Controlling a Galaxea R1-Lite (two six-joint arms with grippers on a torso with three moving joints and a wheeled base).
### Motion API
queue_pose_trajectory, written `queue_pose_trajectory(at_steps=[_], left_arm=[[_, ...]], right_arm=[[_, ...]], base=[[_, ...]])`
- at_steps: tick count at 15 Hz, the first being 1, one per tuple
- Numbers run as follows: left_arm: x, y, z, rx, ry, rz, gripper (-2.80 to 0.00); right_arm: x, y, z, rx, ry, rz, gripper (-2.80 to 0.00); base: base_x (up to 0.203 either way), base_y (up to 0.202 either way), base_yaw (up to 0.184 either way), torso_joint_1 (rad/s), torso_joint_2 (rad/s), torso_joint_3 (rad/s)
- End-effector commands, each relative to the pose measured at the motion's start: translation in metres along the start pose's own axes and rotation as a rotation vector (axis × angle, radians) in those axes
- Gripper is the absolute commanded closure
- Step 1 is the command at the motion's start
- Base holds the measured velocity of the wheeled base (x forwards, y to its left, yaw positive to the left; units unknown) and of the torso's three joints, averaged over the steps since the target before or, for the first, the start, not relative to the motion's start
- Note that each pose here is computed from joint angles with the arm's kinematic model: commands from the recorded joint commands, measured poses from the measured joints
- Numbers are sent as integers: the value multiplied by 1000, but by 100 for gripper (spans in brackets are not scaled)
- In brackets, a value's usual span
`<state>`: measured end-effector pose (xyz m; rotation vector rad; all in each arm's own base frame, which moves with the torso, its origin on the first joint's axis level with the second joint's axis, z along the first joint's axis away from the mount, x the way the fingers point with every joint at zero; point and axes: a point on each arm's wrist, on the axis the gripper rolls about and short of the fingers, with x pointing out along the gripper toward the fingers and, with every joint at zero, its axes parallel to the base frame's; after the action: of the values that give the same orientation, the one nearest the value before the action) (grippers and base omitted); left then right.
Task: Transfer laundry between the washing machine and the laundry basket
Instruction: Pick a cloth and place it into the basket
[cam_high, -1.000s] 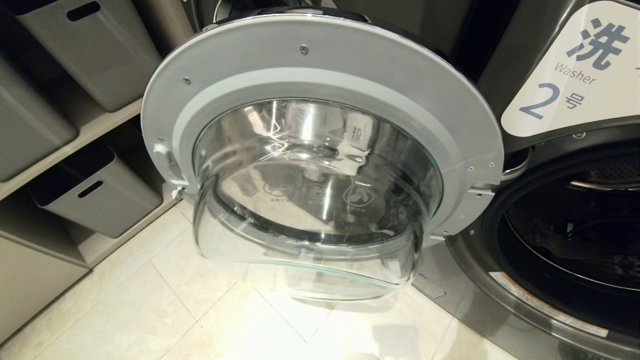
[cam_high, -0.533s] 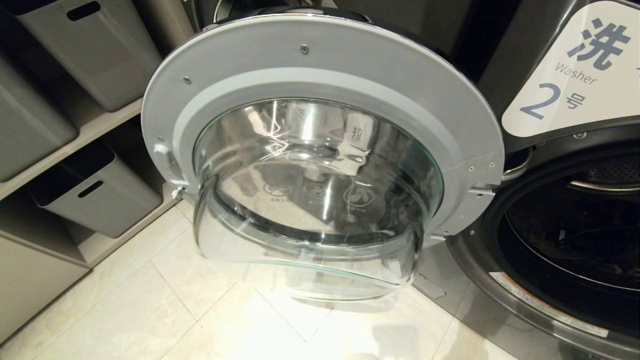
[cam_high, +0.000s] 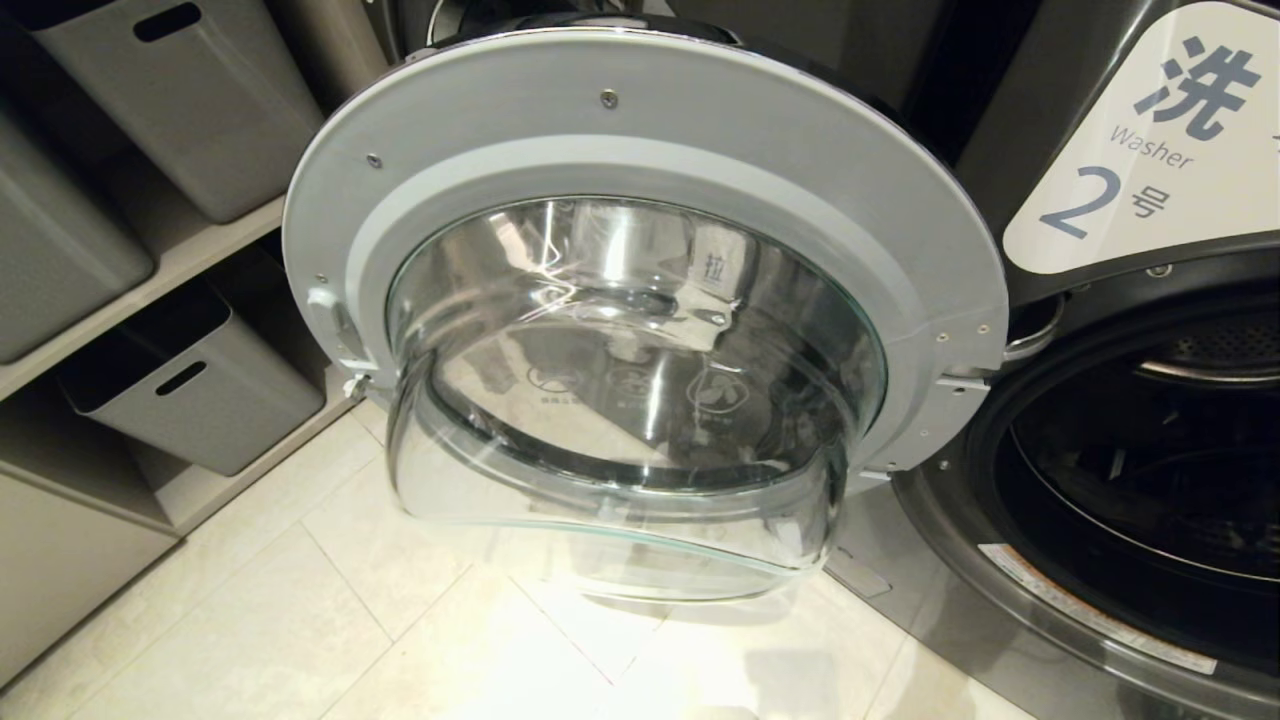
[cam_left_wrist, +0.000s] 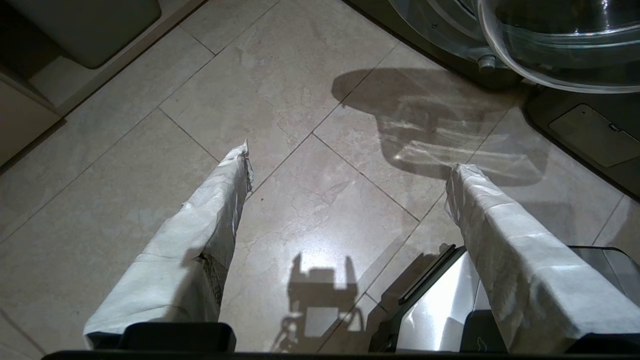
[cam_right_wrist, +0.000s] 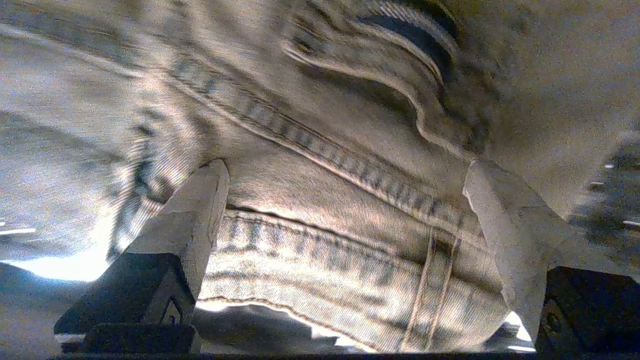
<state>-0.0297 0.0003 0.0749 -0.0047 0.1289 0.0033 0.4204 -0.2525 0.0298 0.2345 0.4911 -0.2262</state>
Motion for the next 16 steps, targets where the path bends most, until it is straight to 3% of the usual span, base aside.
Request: queue_pose_trajectory(at_steps=[1, 11, 14, 16], left_arm=[[0, 0, 0, -1, -1, 0, -280], [0, 0, 0, -1, 0, 0, -280], [0, 0, 0, -1, -2, 0, -280], [0, 0, 0, -1, -2, 2, -280]], right_arm=[[-9, 4, 10, 13, -22, 31, -280], [0, 2, -15, 13, 34, 28, -280], [13, -2, -21, -34, -65, -12, -280], [12, -2, -19, -27, -68, -10, -280]], base=[[0, 0, 0, 0, 0, 0], [0, 0, 0, 0, 0, 0], [0, 0, 0, 0, 0, 0], [0, 0, 0, 0, 0, 0]])
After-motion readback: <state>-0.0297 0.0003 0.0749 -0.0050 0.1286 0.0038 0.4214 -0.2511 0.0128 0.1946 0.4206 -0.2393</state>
